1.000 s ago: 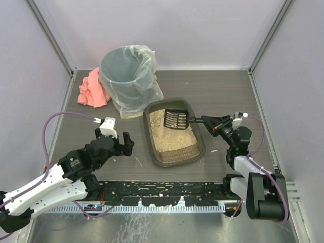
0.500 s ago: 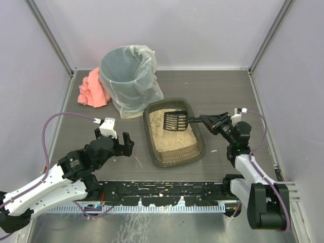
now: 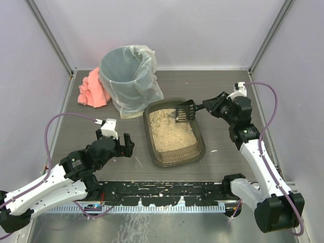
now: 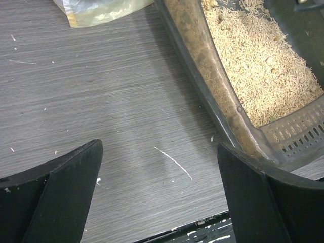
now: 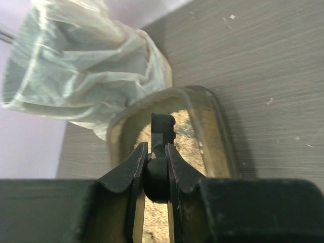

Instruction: Clean the litter box

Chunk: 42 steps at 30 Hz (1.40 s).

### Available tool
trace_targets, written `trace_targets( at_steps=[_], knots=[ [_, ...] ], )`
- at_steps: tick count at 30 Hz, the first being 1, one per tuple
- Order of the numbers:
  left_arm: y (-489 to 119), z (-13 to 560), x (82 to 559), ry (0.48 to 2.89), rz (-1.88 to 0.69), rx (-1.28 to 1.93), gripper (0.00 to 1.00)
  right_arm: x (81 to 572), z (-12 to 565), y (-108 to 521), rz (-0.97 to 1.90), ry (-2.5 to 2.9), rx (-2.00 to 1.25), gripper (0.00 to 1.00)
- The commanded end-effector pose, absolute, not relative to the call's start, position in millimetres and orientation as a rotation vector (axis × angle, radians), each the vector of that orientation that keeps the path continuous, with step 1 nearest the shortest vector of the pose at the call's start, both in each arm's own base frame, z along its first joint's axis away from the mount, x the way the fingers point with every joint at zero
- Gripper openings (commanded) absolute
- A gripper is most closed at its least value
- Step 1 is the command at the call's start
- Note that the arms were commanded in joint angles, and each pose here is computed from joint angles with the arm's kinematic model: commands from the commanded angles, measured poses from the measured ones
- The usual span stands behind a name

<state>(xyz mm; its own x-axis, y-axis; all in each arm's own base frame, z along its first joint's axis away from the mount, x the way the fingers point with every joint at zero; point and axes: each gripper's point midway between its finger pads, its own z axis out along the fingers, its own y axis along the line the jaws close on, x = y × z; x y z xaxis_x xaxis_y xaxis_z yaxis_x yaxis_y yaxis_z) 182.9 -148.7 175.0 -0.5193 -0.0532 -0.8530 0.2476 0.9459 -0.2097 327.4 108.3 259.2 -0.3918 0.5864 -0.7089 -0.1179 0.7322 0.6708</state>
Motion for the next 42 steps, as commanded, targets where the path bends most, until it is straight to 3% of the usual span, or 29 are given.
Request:
trace_targets(
  at_steps=[1, 18, 42],
  knots=[
    [-152.3, 186.8, 187.0, 2.036, -0.415, 0.11, 0.97, 336.0, 251.2, 106.9, 0.585, 1.928, 0.271, 0.01],
    [-151.9, 182.1, 184.6, 2.049, -0.422, 0.111, 0.98, 371.3, 248.5, 160.8, 0.187, 2.002, 0.066, 0.01],
    [-150.6, 178.5, 184.6, 2.06, -0.402, 0.119, 0.99, 367.2, 192.8, 221.2, 0.459, 2.213, -0.044, 0.01]
  ],
)
